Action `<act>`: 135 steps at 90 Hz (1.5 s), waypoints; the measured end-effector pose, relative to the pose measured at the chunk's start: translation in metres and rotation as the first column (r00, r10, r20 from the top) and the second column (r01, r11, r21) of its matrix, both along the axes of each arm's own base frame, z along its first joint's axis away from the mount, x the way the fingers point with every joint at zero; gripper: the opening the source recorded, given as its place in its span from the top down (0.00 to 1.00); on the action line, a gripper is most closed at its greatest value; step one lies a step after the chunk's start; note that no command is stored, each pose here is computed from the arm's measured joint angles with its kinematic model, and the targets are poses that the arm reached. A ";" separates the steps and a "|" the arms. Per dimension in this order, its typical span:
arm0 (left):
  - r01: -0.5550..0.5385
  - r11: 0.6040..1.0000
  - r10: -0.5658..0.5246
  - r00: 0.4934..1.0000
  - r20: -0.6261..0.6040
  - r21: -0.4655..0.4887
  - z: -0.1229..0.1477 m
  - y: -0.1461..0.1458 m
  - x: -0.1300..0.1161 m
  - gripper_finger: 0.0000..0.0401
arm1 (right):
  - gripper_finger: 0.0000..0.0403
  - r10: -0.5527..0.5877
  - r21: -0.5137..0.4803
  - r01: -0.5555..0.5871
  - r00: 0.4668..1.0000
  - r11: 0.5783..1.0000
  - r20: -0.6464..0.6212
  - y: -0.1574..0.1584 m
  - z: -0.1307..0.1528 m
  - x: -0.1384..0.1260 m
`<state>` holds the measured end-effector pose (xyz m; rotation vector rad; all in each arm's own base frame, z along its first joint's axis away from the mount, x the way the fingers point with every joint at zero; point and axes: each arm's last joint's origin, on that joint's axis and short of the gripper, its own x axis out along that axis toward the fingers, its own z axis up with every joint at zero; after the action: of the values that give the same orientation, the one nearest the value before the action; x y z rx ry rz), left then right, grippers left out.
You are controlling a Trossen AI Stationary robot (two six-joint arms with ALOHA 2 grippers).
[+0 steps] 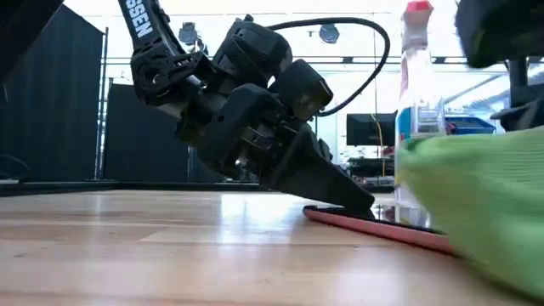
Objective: Apply microfiber cloth
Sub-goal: Wipe the front of the cellphone with the green microfiber cloth
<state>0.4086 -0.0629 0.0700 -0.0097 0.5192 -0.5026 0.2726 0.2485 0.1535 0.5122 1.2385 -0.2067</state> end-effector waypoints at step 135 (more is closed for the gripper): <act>-0.005 1.000 0.005 1.000 0.001 -0.018 0.001 -0.001 0.000 1.00 | 0.94 -0.113 -0.240 0.164 0.970 0.957 0.216 -0.039 0.008 0.029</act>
<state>0.4088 -0.0642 0.0708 -0.0278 0.5132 -0.5021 0.3016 0.2096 0.1619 0.3852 0.9619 -0.4193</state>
